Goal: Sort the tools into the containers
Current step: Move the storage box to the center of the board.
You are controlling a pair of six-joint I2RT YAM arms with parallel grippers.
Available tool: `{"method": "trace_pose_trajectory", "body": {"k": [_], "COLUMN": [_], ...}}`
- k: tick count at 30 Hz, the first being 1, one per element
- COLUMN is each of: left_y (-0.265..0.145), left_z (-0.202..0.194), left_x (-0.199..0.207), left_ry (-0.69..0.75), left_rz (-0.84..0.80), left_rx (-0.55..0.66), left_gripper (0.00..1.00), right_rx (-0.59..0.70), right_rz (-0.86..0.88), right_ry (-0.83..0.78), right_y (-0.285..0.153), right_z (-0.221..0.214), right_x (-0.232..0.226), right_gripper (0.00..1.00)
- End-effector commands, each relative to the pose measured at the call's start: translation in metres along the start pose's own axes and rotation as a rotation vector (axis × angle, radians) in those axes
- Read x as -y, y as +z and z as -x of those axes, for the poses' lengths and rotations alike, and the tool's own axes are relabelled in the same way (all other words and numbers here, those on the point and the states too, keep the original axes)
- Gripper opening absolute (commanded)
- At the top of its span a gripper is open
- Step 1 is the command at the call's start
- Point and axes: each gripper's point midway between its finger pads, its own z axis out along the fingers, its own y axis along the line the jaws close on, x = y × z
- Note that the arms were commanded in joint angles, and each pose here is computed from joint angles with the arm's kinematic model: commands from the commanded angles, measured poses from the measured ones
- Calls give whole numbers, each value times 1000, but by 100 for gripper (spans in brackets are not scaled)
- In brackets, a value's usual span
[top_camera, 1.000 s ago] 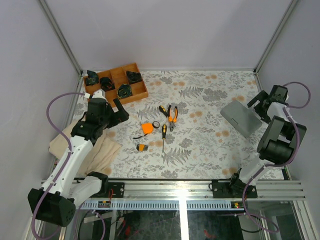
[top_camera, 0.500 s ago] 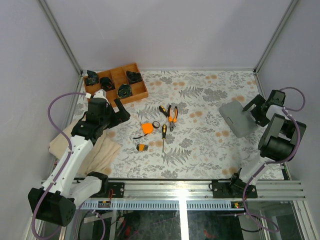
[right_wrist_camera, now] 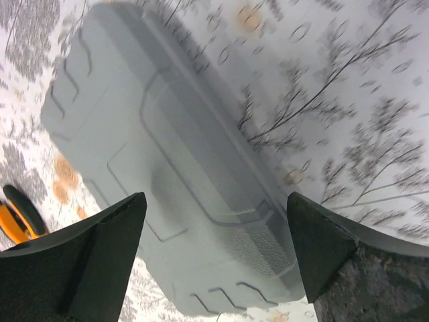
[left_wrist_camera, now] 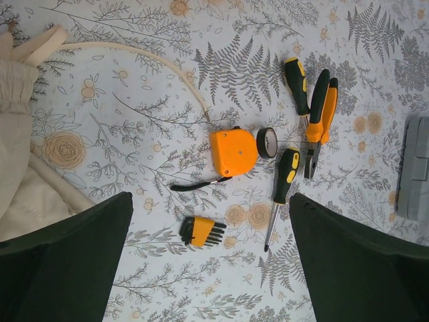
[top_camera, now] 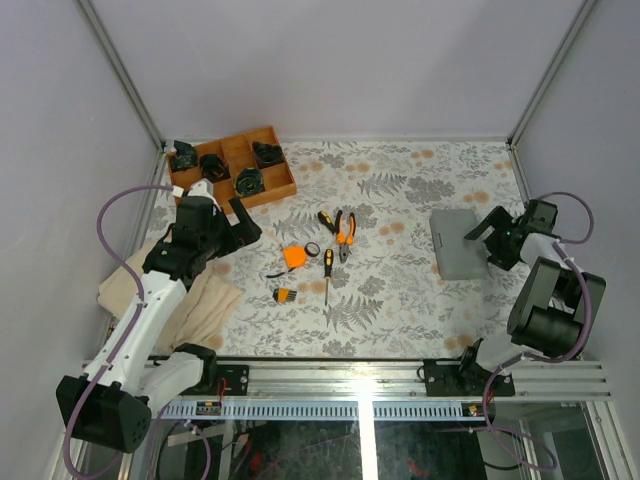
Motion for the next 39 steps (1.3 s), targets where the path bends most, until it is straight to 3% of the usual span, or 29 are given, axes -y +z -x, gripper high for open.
{"method": "trace_pose_trajectory", "body": {"k": [1,8,21,28,39], "left_y": [-2,-4,-7,-4,11], "left_z": [11,14,16,11,-6], "left_x": [8,6,4,9,17], "left_ry": [-1,-8,-14,34,39], "left_rz": [-50,-45,-38,-73,-141], "left_rx": [54,86,108,77,6], "left_gripper": [99,99,100,100,99], "right_rx": [-10,-54,85,6,-151], "right_rz": [107,172,36,105,165], "right_ry": [-67,-193,-255,-243,-342], "right_y": [-15,-24,-2,38,48], "right_z": [-19,-59,5,6,-51], "right_x": [-36,-75,-79,-92,-100], "right_gripper": [92,91,96,96,93]}}
